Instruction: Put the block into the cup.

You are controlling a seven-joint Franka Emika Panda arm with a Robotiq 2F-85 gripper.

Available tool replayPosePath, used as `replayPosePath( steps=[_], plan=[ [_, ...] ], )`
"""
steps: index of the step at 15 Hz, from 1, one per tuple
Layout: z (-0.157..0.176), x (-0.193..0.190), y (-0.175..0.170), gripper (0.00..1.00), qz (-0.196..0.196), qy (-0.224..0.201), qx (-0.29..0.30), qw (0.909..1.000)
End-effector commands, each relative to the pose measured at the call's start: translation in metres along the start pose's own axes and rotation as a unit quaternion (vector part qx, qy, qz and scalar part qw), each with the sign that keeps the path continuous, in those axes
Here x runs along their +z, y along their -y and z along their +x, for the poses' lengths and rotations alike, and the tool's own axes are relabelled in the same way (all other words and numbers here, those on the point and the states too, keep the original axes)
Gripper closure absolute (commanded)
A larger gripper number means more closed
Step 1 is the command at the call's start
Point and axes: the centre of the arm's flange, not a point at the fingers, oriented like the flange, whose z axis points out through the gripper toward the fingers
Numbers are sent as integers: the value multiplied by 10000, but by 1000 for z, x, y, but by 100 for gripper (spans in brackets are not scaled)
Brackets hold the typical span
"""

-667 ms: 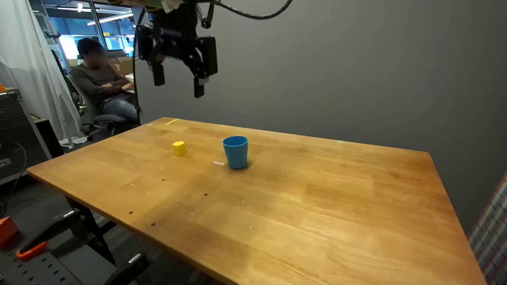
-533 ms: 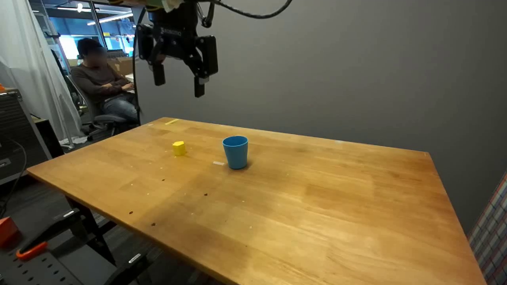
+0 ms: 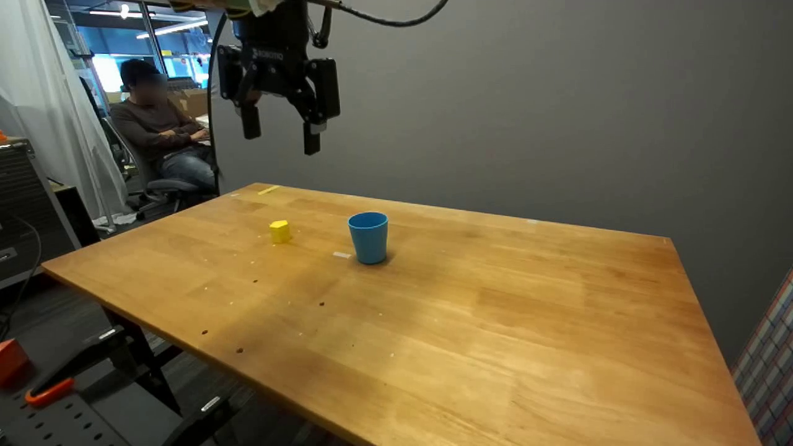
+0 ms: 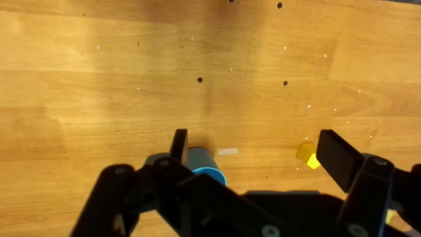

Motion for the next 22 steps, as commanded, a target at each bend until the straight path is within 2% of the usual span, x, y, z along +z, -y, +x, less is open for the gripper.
replayPosePath(
  steps=[1,5,8,16,20,22],
  plan=[
    [65,6,36,0,-748,529,134,9957],
    [135,46,100,0,-1505,746,-92,9857],
    [174,90,125,0,-1564,901,-357,9829],
    [241,194,151,0,-791,1317,-989,9832],
    [258,216,181,0,-329,1428,-1260,9812],
    [261,221,195,0,-217,1465,-1314,9802]
  ],
)
